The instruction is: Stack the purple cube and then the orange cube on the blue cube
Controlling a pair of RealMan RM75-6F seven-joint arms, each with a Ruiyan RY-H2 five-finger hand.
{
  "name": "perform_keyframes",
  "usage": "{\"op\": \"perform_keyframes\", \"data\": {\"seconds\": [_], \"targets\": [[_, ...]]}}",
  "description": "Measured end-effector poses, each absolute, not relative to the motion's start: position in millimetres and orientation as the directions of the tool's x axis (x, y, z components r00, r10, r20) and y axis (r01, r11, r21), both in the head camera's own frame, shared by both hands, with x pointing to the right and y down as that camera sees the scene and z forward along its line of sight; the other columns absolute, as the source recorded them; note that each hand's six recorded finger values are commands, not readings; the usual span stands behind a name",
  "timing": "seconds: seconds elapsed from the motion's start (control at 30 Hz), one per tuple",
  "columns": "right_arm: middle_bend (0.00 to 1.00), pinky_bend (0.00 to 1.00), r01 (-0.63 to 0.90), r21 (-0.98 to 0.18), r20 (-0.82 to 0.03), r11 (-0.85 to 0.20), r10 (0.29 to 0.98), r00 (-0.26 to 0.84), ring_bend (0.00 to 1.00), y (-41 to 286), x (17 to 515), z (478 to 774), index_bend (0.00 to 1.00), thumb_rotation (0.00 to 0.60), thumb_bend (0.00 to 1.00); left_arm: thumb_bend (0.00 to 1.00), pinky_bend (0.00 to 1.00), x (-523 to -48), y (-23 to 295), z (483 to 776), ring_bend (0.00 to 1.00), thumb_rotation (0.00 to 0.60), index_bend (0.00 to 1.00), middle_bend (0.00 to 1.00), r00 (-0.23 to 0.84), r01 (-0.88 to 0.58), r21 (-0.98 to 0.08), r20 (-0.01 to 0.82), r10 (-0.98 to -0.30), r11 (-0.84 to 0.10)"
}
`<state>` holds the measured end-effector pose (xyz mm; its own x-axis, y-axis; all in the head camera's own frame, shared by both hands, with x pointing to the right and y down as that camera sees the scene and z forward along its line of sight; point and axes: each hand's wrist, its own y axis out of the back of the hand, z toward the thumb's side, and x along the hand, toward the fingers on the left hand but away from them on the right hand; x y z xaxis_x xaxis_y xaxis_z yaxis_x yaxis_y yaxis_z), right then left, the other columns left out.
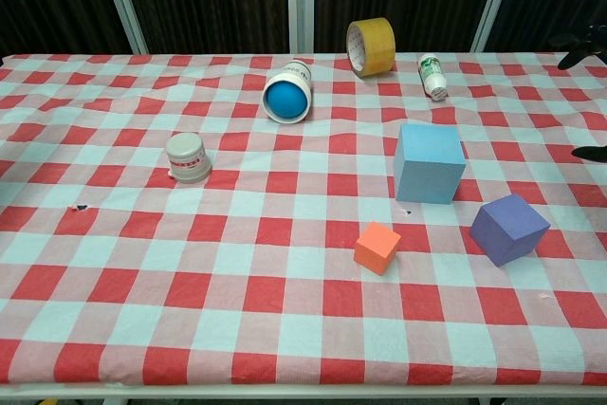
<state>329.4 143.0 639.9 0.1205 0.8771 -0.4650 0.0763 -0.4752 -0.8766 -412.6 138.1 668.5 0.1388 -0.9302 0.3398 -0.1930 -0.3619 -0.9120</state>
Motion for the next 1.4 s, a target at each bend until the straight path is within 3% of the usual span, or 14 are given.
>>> {"op": "perform_keyframes", "data": {"seconds": [0.63, 0.93, 1.17, 1.4], "targets": [[0.22, 0.0, 0.031, -0.876, -0.471, -0.481, 0.867, 0.163, 0.0, 146.6, 324.3, 629.0, 0.09, 0.6, 0.06, 0.11, 0.29, -413.8, 137.0, 665.2, 0.16, 0.6, 0.28, 0.24, 0.134, -0.199, -0.914, 0.332, -0.934, -0.353], [0.24, 0.0, -0.106, -0.839, -0.538, -0.534, 0.787, 0.302, 0.0, 158.7, 313.0, 636.2, 0.1, 0.6, 0.06, 0.11, 0.29, -413.2, 137.0, 666.3, 0.16, 0.6, 0.28, 0.24, 0.135, -0.192, -0.915, 0.333, -0.933, -0.355], [0.25, 0.0, -0.226, -0.794, -0.601, -0.564, 0.677, 0.425, 0.01, 168.8, 302.3, 652.1, 0.11, 0.6, 0.06, 0.11, 0.29, -414.7, 136.3, 665.6, 0.16, 0.6, 0.28, 0.24, 0.13, -0.19, -0.917, 0.329, -0.935, -0.35], [0.28, 0.0, -0.332, -0.751, -0.655, -0.57, 0.585, 0.479, 0.02, 173.9, 297.9, 669.5, 0.11, 0.6, 0.07, 0.11, 0.29, -417.2, 135.2, 664.2, 0.16, 0.6, 0.28, 0.24, 0.124, -0.193, -0.919, 0.325, -0.938, -0.344]]}}
